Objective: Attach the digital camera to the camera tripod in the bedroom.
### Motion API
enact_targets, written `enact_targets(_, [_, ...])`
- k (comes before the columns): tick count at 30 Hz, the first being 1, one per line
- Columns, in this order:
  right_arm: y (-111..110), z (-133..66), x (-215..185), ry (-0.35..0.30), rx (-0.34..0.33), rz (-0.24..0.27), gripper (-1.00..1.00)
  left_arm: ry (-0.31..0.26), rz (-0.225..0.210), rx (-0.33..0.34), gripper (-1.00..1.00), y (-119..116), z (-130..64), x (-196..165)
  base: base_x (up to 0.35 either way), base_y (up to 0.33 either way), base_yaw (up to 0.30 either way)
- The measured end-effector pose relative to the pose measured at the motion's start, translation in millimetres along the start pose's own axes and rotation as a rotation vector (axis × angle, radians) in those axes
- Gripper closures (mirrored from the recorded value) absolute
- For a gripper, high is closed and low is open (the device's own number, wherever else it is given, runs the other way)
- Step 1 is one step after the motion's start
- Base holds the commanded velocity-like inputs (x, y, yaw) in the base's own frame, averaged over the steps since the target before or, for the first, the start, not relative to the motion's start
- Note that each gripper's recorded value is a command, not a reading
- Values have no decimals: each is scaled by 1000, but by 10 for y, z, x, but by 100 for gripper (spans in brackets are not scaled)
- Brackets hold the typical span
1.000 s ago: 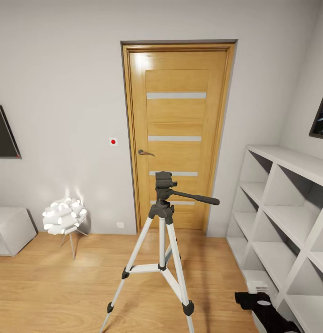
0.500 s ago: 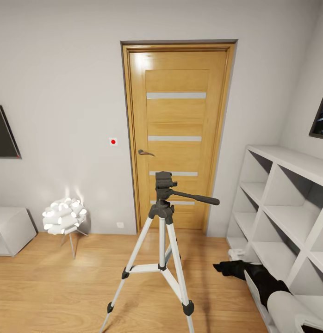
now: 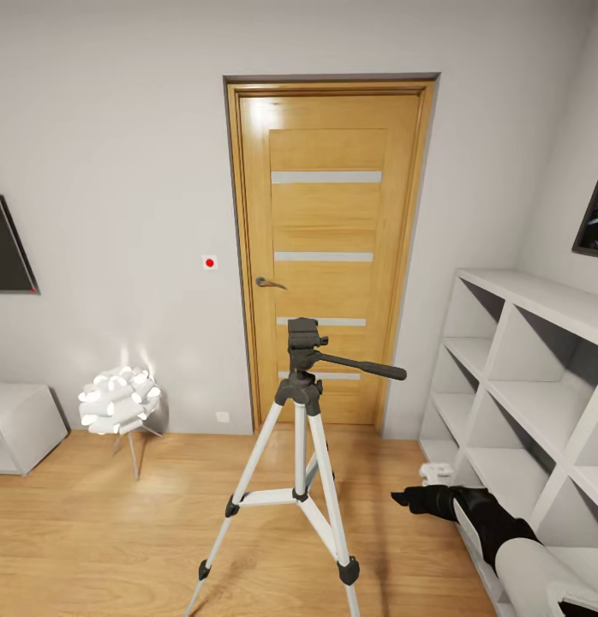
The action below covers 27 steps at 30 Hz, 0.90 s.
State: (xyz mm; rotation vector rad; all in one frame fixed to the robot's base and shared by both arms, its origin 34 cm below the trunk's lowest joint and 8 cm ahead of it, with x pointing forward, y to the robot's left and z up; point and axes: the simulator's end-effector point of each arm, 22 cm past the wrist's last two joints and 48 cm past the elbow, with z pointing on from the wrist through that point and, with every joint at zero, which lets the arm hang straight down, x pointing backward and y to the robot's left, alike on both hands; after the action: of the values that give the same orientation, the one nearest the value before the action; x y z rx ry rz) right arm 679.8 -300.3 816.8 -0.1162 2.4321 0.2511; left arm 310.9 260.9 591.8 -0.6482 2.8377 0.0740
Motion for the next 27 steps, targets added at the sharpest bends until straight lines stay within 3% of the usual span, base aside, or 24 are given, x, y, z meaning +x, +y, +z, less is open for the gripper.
enact_targets(15, [-171,57,191,34,56,17,-100,15,-3,-9,100,38,17,59,0,0,0])
enact_targets(22, [-180,95,39,-55,58,-22,-100,25,-2,-15,100,59,27,99,0,0,0])
enact_targets(27, [-182,119,40,-66,57,-31,-100,32,-1,-18,100,71,34,126,0,0,0])
